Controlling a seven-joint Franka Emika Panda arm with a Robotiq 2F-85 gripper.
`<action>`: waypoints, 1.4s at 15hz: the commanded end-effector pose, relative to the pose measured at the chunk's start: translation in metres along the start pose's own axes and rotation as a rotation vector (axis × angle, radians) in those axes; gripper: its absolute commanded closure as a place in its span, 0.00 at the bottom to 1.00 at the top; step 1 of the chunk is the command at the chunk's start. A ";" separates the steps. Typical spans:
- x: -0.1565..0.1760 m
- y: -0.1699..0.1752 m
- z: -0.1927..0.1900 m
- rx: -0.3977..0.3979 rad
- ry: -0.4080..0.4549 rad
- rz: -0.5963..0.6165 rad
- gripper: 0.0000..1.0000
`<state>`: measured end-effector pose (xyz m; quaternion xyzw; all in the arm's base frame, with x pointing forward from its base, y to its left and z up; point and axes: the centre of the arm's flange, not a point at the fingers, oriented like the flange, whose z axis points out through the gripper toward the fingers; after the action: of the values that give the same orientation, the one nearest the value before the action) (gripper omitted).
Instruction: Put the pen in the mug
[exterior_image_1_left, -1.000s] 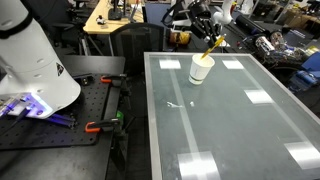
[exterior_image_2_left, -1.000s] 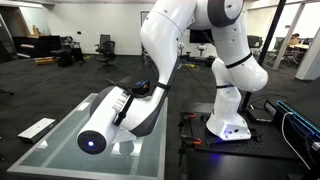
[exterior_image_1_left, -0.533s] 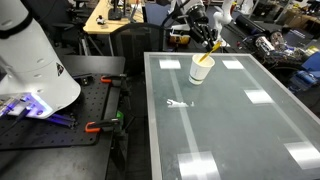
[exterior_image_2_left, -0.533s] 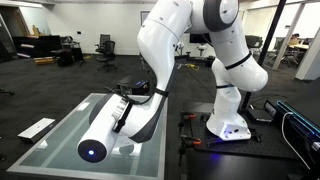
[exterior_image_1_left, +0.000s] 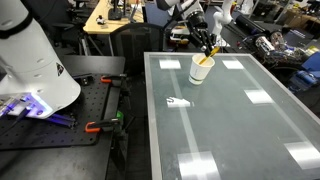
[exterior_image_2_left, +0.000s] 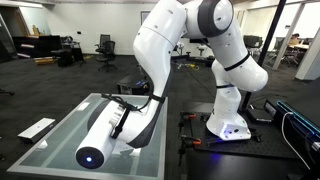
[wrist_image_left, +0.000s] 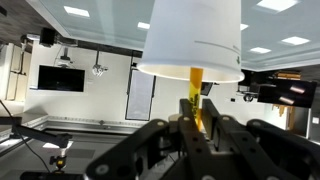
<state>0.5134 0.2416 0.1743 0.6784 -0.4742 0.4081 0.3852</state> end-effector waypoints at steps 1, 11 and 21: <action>-0.004 -0.007 -0.002 -0.008 0.023 0.038 0.56; 0.000 -0.001 -0.008 0.002 0.025 0.097 0.00; 0.053 0.021 -0.026 -0.026 0.126 0.240 0.00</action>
<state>0.5123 0.2470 0.2073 0.6074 -0.5248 0.4653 0.3729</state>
